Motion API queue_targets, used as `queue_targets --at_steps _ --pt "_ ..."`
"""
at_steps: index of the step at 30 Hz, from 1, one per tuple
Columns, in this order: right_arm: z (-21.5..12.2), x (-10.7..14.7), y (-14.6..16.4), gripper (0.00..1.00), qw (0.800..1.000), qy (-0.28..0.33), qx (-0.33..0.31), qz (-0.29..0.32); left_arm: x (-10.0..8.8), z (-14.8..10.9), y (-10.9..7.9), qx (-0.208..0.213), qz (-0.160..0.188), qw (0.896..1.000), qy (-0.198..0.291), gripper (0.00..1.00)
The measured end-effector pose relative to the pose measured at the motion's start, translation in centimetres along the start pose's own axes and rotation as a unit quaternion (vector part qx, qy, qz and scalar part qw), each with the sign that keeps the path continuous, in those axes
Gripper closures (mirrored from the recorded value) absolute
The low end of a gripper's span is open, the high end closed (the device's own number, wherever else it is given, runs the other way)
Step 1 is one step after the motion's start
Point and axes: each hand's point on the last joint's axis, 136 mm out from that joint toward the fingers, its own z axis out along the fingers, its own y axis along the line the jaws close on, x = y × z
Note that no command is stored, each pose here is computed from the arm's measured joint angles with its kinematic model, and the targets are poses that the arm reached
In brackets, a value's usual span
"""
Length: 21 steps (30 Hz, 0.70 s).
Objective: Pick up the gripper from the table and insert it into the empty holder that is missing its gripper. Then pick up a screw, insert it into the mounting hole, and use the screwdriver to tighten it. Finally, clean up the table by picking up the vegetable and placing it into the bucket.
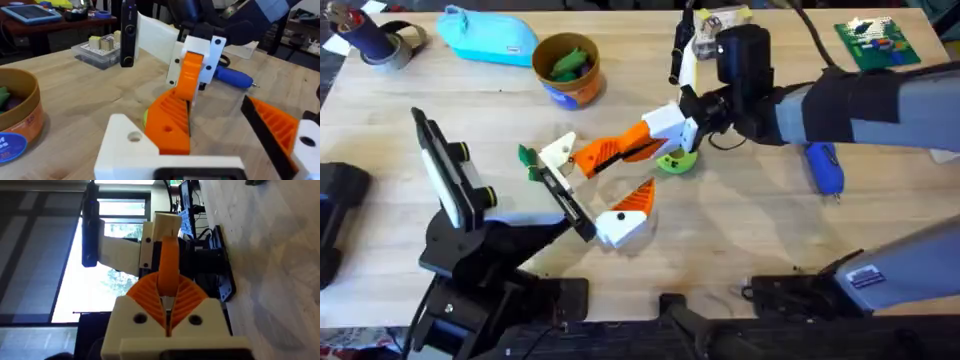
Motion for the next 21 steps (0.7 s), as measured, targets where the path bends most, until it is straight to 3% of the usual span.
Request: queue_targets --at_steps 9,21 --pt "0.0 -1.1 0.9 0.986 1.000 -0.008 0.004 -0.008 0.0 0.0 0.0 -0.001 0.000 1.000 0.000 0.007" --pt "0.9 -1.9 -0.2 0.986 1.000 0.002 0.005 0.012 0.0 0.0 0.6 -0.017 -0.006 1.000 -0.001 0.007"
